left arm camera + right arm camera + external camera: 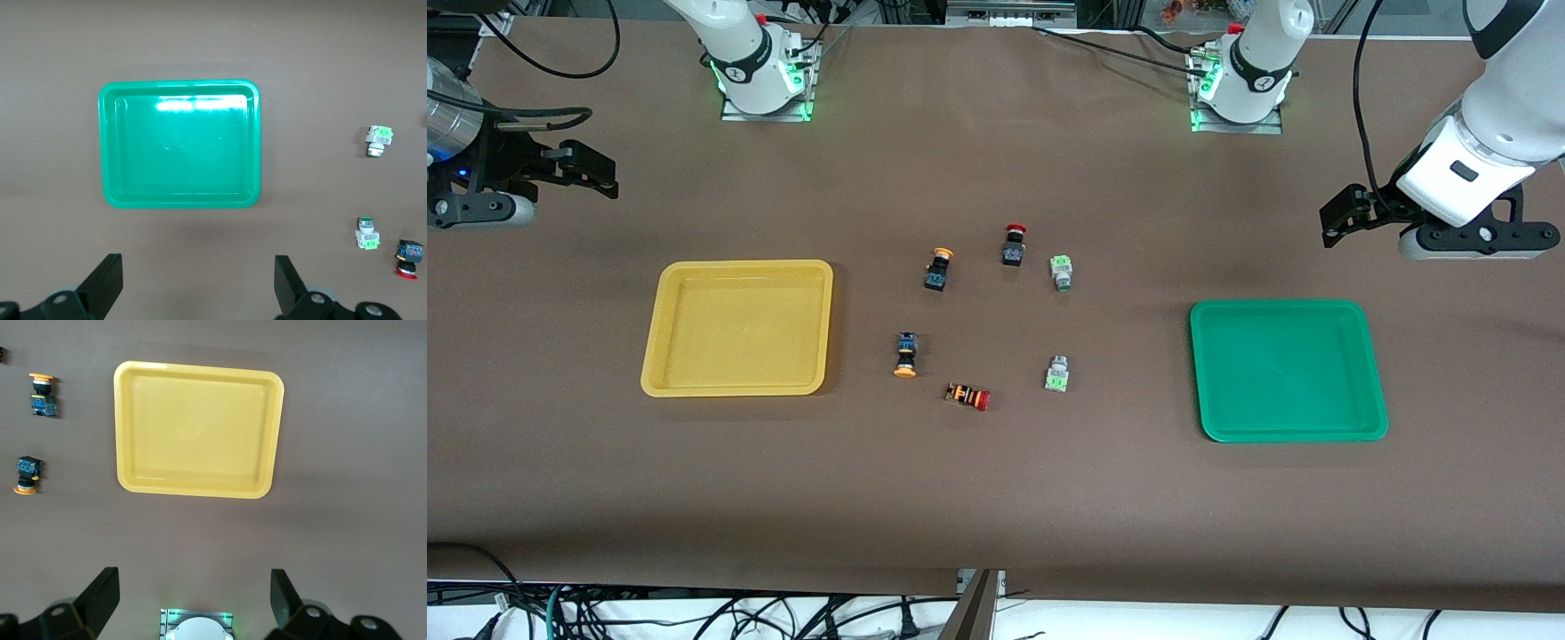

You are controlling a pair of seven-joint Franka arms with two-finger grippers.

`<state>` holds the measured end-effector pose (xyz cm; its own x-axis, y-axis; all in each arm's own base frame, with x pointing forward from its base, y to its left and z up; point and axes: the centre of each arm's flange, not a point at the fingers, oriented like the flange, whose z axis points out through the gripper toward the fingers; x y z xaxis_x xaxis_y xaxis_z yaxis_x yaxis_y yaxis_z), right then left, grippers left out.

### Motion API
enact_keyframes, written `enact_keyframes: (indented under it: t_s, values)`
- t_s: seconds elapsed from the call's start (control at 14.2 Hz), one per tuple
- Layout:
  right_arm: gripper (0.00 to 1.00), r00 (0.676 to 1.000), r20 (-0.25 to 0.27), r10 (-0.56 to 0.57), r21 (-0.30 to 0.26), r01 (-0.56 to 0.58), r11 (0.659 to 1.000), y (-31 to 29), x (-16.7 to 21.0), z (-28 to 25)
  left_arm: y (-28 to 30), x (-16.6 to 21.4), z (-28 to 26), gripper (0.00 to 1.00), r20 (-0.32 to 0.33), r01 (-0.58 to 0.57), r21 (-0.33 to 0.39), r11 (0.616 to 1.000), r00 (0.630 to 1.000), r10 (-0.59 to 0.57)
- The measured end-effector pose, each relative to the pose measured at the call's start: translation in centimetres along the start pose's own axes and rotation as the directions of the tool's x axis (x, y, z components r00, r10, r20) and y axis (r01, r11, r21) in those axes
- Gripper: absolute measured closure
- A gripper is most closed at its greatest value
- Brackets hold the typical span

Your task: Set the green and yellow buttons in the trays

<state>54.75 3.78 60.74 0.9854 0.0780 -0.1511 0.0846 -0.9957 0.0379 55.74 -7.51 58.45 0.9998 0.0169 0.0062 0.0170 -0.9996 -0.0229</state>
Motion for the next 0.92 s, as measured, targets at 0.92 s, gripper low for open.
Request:
enact_keyframes:
  t_s: [0.92]
  values:
    - [0.00,1.000,-0.016,-0.006,0.000,0.006,1.000,0.07,0.19,-0.13,0.47,-0.07,0.00,0.00,0.000,-0.009,0.000,1.000,1.000,0.009]
